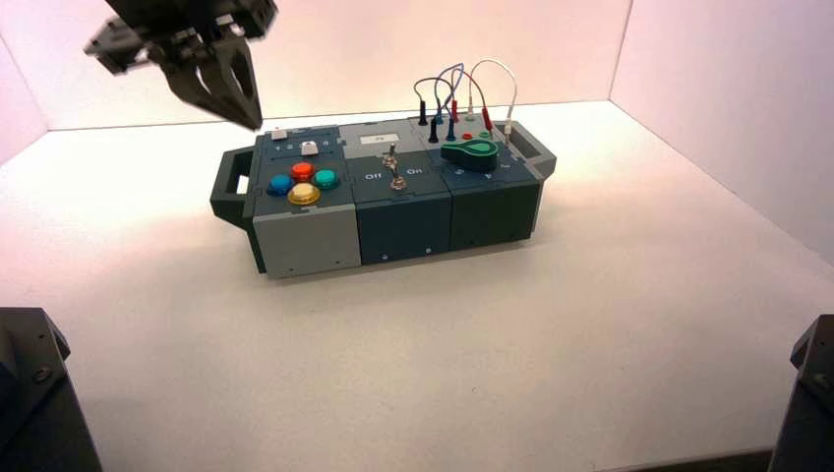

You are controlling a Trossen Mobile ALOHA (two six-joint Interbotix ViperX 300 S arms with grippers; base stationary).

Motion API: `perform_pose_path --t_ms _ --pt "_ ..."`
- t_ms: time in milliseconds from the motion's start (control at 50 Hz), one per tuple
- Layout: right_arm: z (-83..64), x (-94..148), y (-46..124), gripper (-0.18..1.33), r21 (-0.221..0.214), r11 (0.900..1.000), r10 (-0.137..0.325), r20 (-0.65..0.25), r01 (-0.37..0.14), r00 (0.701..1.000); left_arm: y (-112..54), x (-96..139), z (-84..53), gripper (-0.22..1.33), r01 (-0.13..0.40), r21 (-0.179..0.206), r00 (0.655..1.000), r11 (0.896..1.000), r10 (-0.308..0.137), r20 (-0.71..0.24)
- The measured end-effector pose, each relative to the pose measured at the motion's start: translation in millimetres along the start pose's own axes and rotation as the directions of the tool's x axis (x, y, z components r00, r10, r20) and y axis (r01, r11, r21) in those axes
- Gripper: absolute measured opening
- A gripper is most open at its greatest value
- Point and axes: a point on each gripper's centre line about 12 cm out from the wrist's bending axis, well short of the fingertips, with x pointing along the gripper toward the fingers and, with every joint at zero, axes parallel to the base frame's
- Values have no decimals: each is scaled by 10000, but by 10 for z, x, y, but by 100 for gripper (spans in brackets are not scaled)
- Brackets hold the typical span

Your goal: Push the blue button with the left gripper.

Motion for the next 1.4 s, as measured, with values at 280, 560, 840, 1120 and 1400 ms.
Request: perform_pose_path --t_ms 280,560,840,1120,1400 --pt "16 -52 5 87 45 10000 6 184 -7 9998 22 259 122 -16 -150 -35 9973 9999 147 -726" --pt "21 -78 8 87 142 9999 15 262 -19 9997 43 398 145 -16 -237 -99 9936 9997 225 -1111" --pt "21 -78 7 87 146 9999 6 261 -9 9997 78 534 88 -16 -345 -159 9864 9993 315 -1612" --pt "26 -99 10 87 183 9998 15 323 -21 9995 94 626 100 -16 -394 -148 9833 9991 361 -1786" --pt "29 -115 10 87 183 9998 5 368 -12 9993 92 639 119 -16 -389 -162 9833 9991 353 -1785"
